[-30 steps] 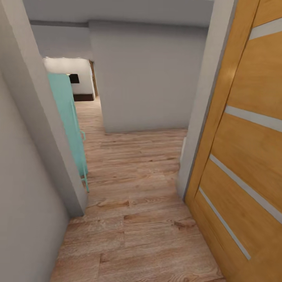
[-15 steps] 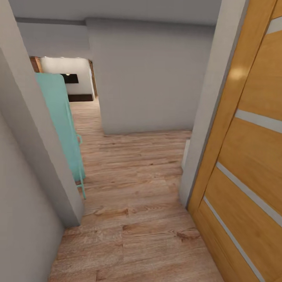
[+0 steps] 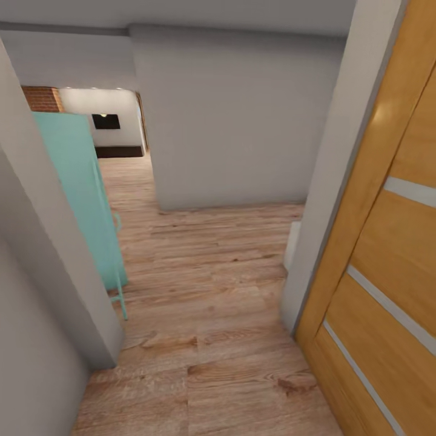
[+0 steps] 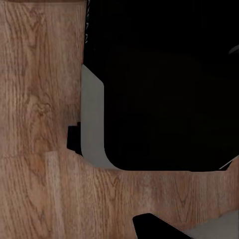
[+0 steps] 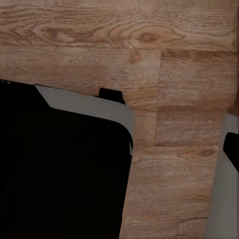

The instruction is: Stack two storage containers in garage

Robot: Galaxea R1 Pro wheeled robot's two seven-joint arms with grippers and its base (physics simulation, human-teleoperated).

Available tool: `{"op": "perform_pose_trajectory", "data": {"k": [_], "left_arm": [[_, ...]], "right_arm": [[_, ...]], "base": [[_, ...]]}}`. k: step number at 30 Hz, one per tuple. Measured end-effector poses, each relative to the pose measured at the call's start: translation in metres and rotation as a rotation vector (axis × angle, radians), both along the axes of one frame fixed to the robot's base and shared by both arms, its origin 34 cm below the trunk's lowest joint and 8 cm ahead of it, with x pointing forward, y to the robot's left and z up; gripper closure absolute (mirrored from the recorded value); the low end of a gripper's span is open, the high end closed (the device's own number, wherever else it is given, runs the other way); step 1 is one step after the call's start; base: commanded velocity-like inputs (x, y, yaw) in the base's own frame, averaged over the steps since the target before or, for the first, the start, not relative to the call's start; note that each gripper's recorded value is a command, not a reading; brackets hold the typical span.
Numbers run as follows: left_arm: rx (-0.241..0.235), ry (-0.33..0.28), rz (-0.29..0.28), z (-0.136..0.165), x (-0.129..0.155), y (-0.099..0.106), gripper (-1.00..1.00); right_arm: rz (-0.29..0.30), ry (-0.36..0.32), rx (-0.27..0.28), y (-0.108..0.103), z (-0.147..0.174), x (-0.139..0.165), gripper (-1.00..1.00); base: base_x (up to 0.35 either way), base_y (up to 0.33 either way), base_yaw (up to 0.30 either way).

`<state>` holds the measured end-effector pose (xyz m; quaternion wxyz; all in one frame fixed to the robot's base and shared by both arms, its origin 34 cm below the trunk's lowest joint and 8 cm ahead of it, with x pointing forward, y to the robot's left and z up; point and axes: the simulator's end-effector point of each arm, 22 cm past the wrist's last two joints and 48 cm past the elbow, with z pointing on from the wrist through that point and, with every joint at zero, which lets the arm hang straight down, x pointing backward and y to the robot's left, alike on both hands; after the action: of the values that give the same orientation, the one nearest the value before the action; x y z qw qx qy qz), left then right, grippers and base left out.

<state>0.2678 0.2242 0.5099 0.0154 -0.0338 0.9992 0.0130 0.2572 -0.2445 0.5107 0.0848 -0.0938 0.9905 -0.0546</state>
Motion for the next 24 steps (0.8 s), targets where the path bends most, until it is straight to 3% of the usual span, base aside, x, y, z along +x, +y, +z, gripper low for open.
{"op": "perform_pose_trajectory", "data": {"k": [24], "left_arm": [[0.000,0.000,0.000,0.0000,0.0000,0.0000,-1.00]], "right_arm": [[0.000,0.000,0.001,0.0009,0.0000,0.0000,-1.00]], "base": [[0.295,0.000,0.000]]}}
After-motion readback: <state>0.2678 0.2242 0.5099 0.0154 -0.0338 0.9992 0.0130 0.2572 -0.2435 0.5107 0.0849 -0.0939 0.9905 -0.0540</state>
